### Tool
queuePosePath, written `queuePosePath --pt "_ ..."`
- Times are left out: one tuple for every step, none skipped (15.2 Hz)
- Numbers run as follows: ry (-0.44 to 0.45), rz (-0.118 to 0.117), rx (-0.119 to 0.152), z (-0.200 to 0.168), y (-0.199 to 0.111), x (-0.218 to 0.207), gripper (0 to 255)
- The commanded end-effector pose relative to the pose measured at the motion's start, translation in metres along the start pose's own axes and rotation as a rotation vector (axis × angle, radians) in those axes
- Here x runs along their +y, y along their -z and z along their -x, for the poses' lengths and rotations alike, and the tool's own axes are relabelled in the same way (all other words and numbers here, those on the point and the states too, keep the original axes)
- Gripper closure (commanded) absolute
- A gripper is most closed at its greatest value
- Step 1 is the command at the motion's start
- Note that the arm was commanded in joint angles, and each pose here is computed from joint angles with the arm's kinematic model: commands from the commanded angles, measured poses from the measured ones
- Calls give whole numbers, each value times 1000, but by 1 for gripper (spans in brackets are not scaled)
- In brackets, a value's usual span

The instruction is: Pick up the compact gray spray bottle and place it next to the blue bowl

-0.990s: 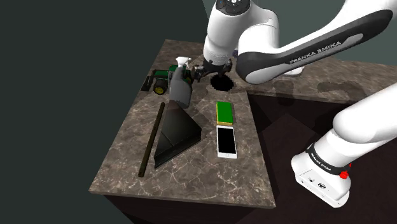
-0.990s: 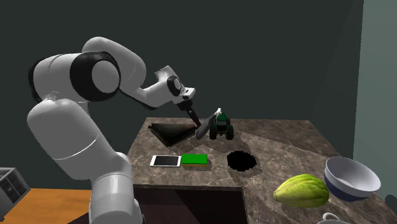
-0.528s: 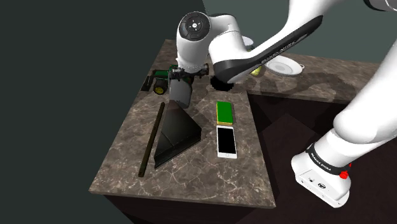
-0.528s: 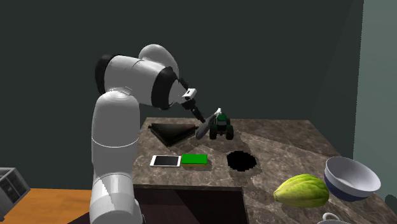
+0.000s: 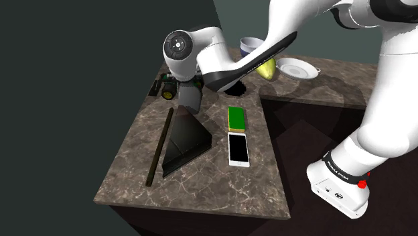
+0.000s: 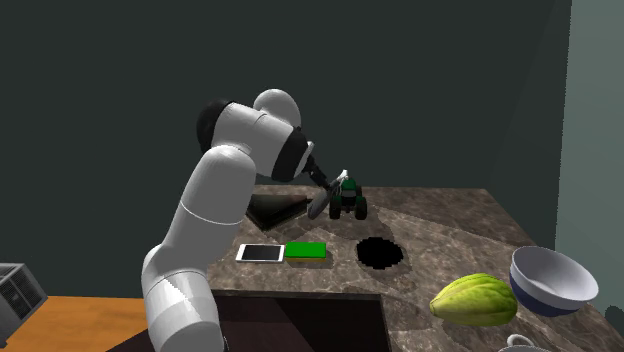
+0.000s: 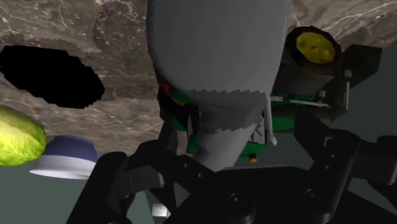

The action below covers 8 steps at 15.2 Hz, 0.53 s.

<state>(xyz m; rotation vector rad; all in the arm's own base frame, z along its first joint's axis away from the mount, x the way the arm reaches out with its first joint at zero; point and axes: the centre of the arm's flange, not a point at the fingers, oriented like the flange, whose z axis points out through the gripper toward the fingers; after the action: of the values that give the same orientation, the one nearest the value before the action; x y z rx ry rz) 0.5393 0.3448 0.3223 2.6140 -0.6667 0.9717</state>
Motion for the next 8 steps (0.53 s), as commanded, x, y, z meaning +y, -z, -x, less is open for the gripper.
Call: queuePosePath --pt "-1 1 2 0 -10 -2 0" --pt "-1 1 2 -1 -15 -2 0" --pt "-1 1 2 -1 -21 -2 0" --pt "-1 1 2 -1 -29 -2 0" --pt "-1 1 2 -1 -29 -2 0" --pt "-1 1 2 -1 -29 -2 0" --pt "-1 1 2 -1 -29 -2 0" --pt "-1 1 2 -1 -29 -2 0"
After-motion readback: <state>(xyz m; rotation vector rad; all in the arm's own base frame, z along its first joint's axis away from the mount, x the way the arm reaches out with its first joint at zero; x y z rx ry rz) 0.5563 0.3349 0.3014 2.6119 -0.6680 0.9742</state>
